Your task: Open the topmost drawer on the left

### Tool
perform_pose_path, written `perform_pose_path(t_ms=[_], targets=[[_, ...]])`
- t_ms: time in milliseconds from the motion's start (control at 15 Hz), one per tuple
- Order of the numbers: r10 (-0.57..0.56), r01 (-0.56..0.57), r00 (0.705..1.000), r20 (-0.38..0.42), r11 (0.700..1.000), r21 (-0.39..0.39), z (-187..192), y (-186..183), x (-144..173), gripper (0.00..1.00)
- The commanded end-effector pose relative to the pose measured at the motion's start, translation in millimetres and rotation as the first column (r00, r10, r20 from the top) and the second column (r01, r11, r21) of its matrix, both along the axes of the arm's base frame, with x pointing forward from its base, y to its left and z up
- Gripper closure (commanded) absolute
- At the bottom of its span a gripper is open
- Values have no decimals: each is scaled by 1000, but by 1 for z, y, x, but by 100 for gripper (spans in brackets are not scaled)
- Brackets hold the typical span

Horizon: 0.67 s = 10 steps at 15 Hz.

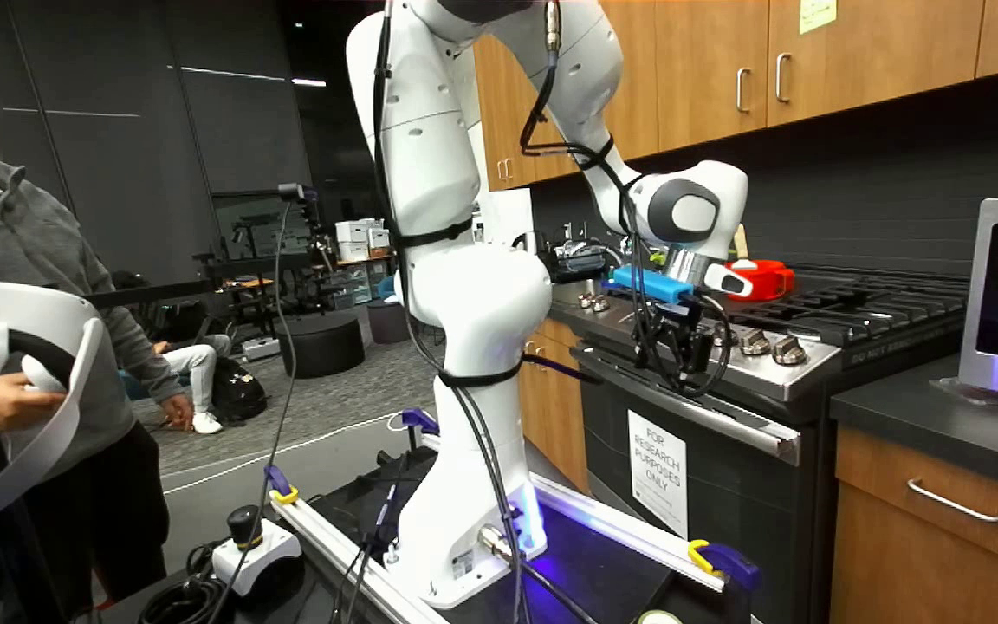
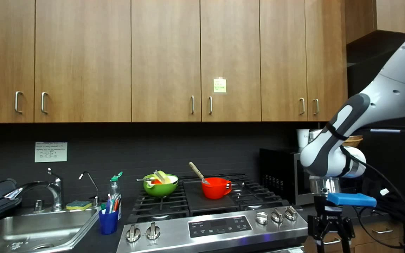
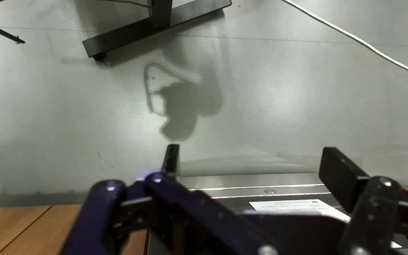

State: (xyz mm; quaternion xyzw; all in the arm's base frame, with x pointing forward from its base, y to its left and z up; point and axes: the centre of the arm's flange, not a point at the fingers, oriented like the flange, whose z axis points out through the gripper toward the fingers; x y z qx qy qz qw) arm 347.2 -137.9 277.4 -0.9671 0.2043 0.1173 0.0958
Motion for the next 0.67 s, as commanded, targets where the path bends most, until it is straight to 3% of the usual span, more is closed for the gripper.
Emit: perform_pose_path(t_ms=[0,400,600], targets=[[-31,32,999,-22,999,10,-26,-24,11,0],[-49,46,997,-53,998,-52,-37,-63,-11,0],[-28,27,999,-45,999,-35,-44,-85,-22,0]])
